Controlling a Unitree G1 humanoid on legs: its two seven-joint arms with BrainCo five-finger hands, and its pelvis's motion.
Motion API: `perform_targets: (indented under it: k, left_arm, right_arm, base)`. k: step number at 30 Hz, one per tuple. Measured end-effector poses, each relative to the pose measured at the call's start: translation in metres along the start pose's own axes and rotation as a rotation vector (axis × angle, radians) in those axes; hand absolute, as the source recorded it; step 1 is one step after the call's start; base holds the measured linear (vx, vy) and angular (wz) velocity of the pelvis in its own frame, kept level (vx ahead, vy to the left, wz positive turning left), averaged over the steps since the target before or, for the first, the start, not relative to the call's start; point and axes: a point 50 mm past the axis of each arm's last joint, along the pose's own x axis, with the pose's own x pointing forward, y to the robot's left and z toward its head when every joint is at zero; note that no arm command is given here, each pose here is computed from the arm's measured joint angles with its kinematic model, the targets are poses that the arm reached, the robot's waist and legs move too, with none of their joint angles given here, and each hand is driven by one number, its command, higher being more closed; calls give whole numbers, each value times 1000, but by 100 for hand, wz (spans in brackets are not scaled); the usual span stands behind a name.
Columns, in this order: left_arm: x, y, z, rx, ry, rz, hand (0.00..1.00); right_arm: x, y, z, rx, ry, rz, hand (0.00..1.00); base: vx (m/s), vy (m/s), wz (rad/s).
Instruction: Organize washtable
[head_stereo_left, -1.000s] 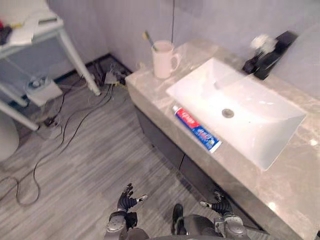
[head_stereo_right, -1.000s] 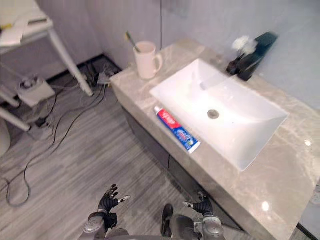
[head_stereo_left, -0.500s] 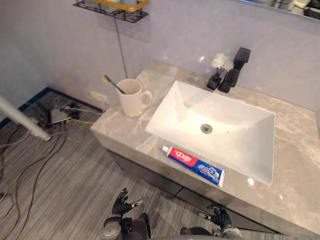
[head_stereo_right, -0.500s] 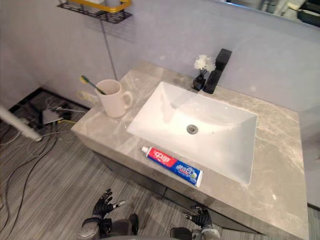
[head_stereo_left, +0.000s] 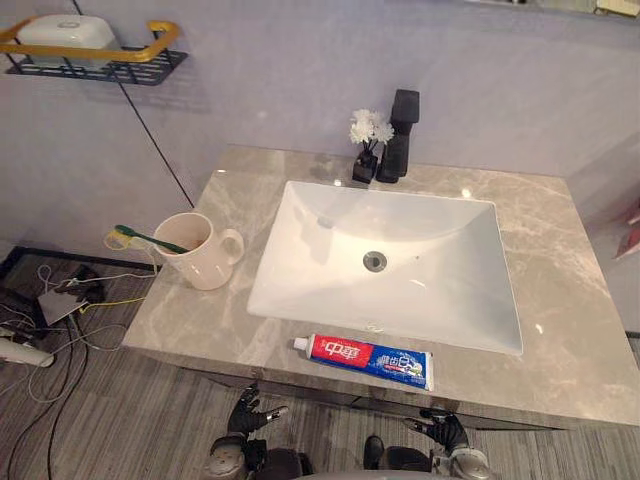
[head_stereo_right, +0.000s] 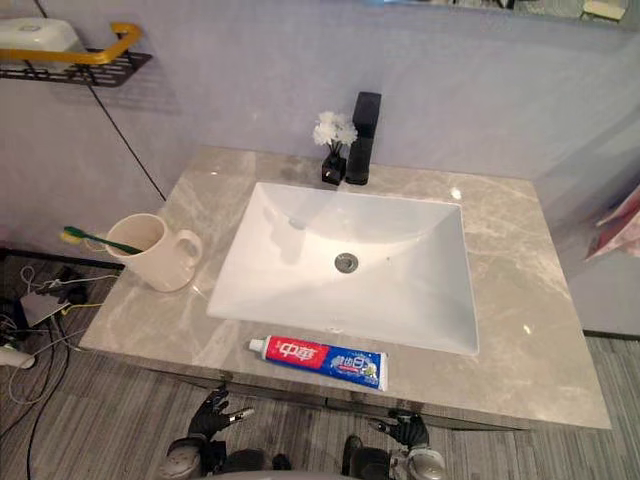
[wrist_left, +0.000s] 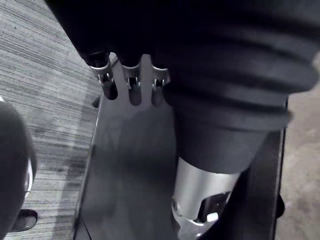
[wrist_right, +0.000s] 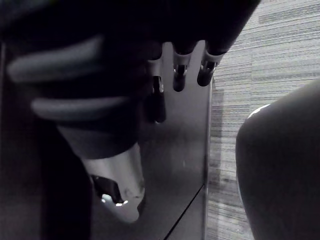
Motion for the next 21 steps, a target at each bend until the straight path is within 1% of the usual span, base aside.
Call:
perform_targets:
  k: [8,11,13,21]
  left_arm:
    - [0,-2,1,-8,-6,-1,0]
    - [0,-1,1,-5,-4,1,0]
    - [-2,-1,-8,-2,30,0,0]
    - [-4,0,-19,5,76,2,0]
  right_arm:
    - [4,-4,16,-37,-78,-12,0]
    - [4,-7,9,-43,-51,-21,0]
    - [1,-9,-4,-53,-8,-27,0]
    - [4,-17,-9,-58,32,-46,0]
  base:
    - [-108,59,-33]
    - [-117,56,-20]
    - [-26,29,-3]
    - [25,26,10]
